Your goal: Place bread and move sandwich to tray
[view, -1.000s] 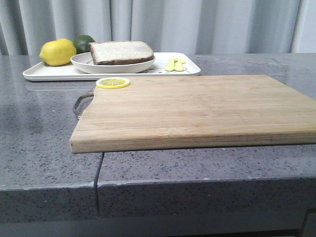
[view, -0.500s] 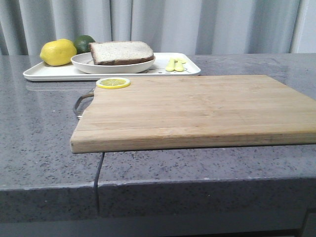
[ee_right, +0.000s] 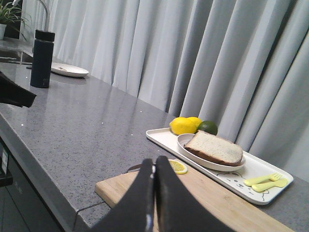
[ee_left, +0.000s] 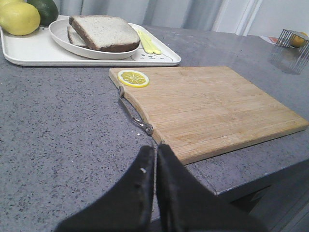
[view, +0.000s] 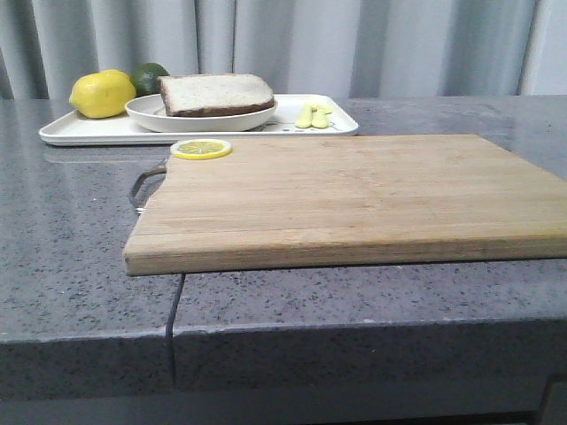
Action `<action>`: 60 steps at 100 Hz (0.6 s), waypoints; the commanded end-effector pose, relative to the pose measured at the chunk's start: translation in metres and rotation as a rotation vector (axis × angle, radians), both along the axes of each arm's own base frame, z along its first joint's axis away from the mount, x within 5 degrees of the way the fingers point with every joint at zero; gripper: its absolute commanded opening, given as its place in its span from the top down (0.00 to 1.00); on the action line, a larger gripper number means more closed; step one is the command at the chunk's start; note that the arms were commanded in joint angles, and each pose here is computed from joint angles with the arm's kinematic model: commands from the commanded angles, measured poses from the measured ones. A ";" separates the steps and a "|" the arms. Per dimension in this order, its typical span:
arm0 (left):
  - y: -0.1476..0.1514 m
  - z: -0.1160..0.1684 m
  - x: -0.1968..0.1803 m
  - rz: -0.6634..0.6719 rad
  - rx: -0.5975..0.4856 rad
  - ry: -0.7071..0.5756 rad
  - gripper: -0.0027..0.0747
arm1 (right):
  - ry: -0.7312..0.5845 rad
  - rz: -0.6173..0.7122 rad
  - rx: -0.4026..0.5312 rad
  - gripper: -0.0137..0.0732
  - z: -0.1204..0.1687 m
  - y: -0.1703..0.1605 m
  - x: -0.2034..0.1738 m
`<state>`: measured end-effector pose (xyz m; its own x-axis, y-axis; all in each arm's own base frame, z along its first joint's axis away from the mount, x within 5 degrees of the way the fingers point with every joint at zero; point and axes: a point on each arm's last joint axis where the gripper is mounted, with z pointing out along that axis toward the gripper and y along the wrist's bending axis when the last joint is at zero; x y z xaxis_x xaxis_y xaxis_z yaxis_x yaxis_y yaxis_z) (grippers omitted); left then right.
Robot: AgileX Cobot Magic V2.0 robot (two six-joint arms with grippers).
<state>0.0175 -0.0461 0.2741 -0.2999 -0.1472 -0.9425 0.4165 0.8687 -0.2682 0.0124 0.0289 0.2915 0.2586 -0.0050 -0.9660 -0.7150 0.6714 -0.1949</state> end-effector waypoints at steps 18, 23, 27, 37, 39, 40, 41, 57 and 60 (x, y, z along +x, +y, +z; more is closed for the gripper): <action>0.015 0.010 0.010 0.171 0.028 -0.127 0.99 | -0.058 -0.035 0.065 0.91 0.013 -0.006 -0.003; 0.018 0.008 0.013 0.209 0.027 -0.154 0.99 | -0.057 -0.034 0.064 0.91 0.012 -0.006 -0.003; 0.021 0.006 0.015 0.245 0.034 -0.183 0.99 | -0.057 -0.034 0.064 0.91 0.012 -0.006 -0.003; 0.029 -0.006 0.020 0.326 0.097 -0.235 0.99 | -0.057 -0.034 0.064 0.91 0.012 -0.006 -0.003; 0.031 -0.008 0.021 0.340 0.114 -0.245 0.99 | -0.057 -0.034 0.064 0.91 0.012 -0.006 -0.003; 0.031 -0.008 0.021 0.349 0.117 -0.255 0.99 | -0.057 -0.034 0.064 0.91 0.012 -0.006 -0.003; 0.032 -0.009 0.021 0.353 0.121 -0.260 0.99 | -0.057 -0.034 0.064 0.91 0.012 -0.006 -0.003; 0.041 -0.031 0.026 0.450 0.124 -0.323 0.99 | -0.057 -0.034 0.064 0.91 0.012 -0.006 -0.003; 0.042 -0.036 0.028 0.463 0.106 -0.312 0.99 | -0.056 -0.033 0.063 0.91 0.012 -0.006 -0.003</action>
